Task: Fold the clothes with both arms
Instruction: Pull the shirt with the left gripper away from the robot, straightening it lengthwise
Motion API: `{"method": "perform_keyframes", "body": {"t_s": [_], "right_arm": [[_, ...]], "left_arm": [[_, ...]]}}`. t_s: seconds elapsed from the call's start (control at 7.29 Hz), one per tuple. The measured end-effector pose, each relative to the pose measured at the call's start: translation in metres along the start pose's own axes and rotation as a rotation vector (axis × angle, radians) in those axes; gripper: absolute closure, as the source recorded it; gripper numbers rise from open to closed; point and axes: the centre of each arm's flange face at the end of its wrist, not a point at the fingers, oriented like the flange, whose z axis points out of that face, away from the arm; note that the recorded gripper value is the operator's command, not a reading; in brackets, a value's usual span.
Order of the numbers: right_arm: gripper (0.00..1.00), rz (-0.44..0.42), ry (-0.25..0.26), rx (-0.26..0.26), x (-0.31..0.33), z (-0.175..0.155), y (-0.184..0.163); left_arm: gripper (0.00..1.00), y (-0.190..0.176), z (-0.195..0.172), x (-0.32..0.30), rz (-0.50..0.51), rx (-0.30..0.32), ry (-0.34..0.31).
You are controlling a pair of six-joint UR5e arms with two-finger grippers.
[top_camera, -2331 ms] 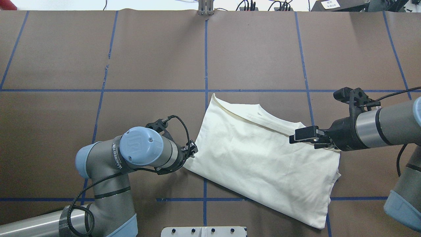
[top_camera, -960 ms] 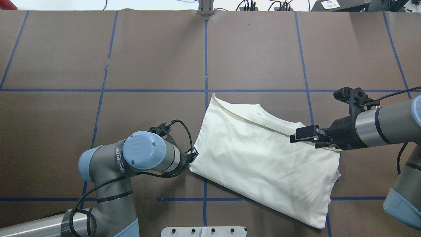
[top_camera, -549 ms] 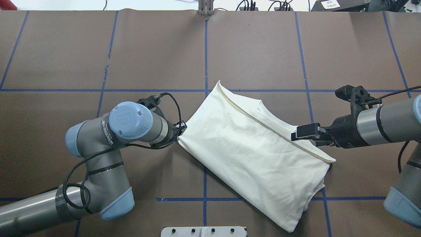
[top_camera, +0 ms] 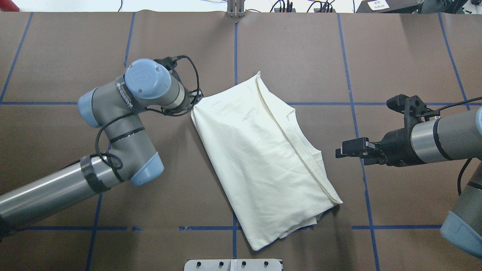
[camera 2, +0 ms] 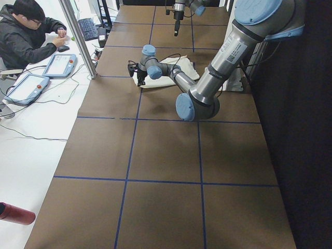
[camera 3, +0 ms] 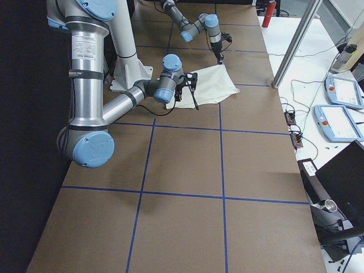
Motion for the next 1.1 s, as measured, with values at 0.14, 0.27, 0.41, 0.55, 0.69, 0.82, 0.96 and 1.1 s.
{"method": "perform_keyframes", "body": {"t_s": [0.14, 0.27, 0.41, 0.55, 0.69, 0.82, 0.96, 1.1], "right_arm": [[0.0, 0.001, 0.003, 0.002, 0.001, 0.001, -0.001], [0.0, 0.003, 0.007, 0.004, 0.002, 0.003, -0.002], [0.0, 0.005, 0.01, 0.004, 0.004, 0.004, -0.003], [0.0, 0.006, 0.012, 0.004, 0.004, 0.004, -0.004], [0.0, 0.007, 0.013, 0.005, 0.005, 0.005, -0.004], [0.0, 0.007, 0.014, 0.005, 0.006, 0.006, -0.004], [0.0, 0.004, 0.016, 0.006, 0.006, 0.007, -0.006], [0.0, 0.001, 0.017, 0.008, 0.005, 0.01, -0.008]], "left_arm": [[1.0, -0.031, 0.014, 0.011, 0.039, 0.031, 0.018], [1.0, -0.047, 0.022, 0.021, 0.067, 0.056, 0.042], [1.0, -0.054, 0.026, 0.033, 0.08, 0.073, 0.058], [1.0, -0.056, 0.029, 0.042, 0.086, 0.079, 0.064], [0.6, -0.057, 0.033, 0.043, 0.092, 0.081, 0.064], [0.01, -0.059, 0.036, 0.041, 0.115, 0.084, 0.065], [0.0, -0.06, 0.037, 0.037, 0.152, 0.09, 0.073], [0.0, -0.061, 0.039, 0.03, 0.174, 0.097, 0.088]]}}
